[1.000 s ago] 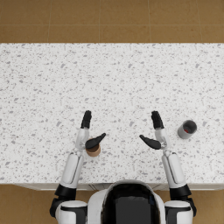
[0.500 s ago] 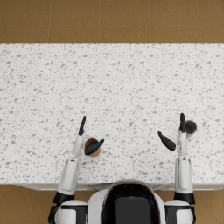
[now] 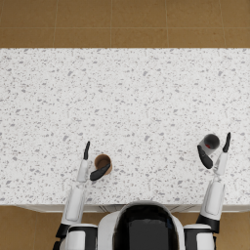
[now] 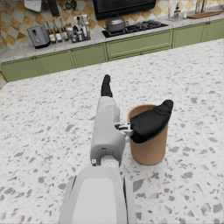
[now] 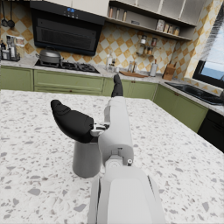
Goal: Pick up two cups and pour the berry on the right into the cup on the left
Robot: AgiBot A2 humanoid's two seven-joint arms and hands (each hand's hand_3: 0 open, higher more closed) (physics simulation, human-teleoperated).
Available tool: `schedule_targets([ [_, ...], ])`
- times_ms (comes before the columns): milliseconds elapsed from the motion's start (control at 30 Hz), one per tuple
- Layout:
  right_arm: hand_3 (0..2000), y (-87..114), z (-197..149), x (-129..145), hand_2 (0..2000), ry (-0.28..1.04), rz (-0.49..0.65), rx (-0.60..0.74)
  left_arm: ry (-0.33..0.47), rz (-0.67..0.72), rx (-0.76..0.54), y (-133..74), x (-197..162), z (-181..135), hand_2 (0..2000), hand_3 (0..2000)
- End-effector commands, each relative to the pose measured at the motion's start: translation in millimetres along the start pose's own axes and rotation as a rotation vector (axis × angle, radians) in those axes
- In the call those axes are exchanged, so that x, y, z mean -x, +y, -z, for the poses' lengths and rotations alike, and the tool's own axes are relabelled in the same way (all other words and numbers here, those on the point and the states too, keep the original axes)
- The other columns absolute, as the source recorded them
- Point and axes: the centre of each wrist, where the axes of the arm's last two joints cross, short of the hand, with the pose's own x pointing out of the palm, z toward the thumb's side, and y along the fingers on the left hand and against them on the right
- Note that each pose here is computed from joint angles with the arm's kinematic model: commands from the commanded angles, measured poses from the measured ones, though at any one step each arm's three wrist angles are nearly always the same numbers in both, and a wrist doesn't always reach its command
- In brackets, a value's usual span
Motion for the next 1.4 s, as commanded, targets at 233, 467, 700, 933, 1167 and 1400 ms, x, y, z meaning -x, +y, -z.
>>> schedule_targets([
  [233, 0, -1, 70, 2, 0, -0.006, 0.021, -0.263, -0.018, 0.046, 0.112, -15, -10, 33, 0, 0],
  [467, 0, -11, 78, 2, 0, -0.024, 0.039, -0.292, -0.034, 0.016, 0.178, -10, -8, 47, 0, 0],
  [700, 0, -27, 94, -8, 0, -0.046, 0.025, -0.353, -0.056, 0.013, 0.172, -3, -11, 48, 0, 0],
  [933, 0, -30, 103, -13, 0, -0.068, 0.01, -0.39, -0.073, 0.002, 0.183, 0, -14, 52, 0, 0],
  [1167, 0, -30, 108, -17, 0, -0.079, 0.017, -0.409, -0.086, 0.011, 0.231, 6, -22, 68, 0, 0],
  [1400, 1280, -29, 97, -23, 2000, -0.086, -0.083, -0.366, -0.077, 0.023, 0.147, 5, -25, 45, 2000, 1280],
])
